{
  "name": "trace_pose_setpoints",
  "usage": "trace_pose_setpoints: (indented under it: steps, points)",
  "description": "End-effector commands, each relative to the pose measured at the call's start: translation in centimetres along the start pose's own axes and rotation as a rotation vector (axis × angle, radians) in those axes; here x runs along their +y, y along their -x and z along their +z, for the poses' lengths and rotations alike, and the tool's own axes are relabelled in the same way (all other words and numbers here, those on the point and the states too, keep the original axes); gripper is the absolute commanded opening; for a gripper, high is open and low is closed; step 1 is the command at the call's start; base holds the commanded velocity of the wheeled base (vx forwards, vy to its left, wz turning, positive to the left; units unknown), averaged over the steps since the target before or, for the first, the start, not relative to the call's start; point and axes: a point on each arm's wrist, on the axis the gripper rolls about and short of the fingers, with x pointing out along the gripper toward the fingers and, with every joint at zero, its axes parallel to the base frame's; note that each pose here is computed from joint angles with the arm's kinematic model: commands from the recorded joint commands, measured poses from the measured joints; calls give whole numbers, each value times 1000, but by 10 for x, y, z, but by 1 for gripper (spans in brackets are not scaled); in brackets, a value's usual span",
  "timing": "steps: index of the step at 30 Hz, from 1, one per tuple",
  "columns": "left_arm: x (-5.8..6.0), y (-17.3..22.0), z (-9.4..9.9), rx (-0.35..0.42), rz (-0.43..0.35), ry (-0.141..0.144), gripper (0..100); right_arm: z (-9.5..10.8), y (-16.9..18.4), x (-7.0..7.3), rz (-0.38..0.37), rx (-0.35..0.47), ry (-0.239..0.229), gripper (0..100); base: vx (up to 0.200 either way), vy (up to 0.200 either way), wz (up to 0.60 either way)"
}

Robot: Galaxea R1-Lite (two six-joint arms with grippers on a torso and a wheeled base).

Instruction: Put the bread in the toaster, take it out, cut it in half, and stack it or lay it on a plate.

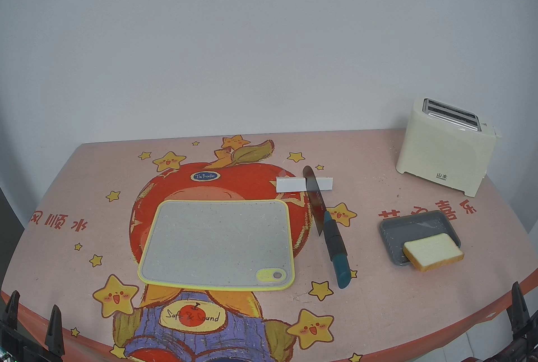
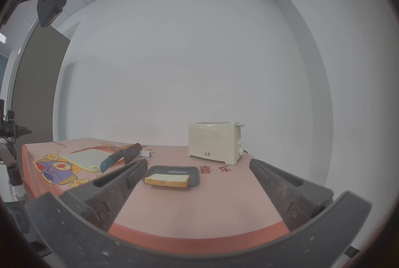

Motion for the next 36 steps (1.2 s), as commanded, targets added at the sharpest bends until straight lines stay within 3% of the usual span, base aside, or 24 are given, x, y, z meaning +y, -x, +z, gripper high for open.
trace_pose_setpoints:
  steps: [1,4,10,16,17,19,26,27,29,30,36]
  points:
    - [0,-1,-5,10,0,0,100,11,1,1,26,-20,-60,100,0,0,0]
    - [0,-1,-5,12,0,0,100,12,-3,1,26,17,-105,100,0,0,0]
    - [0,-1,-5,10,0,0,100,23,-8,2,129,81,-355,100,0,0,0]
    - [0,-1,-5,10,0,0,100,17,-7,2,144,214,-512,100,0,0,0]
    - [0,-1,-5,12,0,0,100,18,-6,3,177,251,-581,100,0,0,0]
    - [0,-1,-5,10,0,0,100,20,-5,3,195,278,-671,100,0,0,0]
    - [0,-1,-5,12,0,0,100,21,-12,5,198,388,-874,100,0,0,0]
    - [0,-1,-5,12,0,0,100,21,-12,5,197,393,-882,100,0,0,0]
    - [0,-1,-5,12,0,0,100,24,-17,6,182,434,-967,100,0,0,0]
    - [0,-1,-5,12,0,0,100,25,-18,6,179,449,-987,100,0,0,0]
    - [0,-1,-5,10,0,0,100,22,-32,8,130,605,-1151,100,0,0,0]
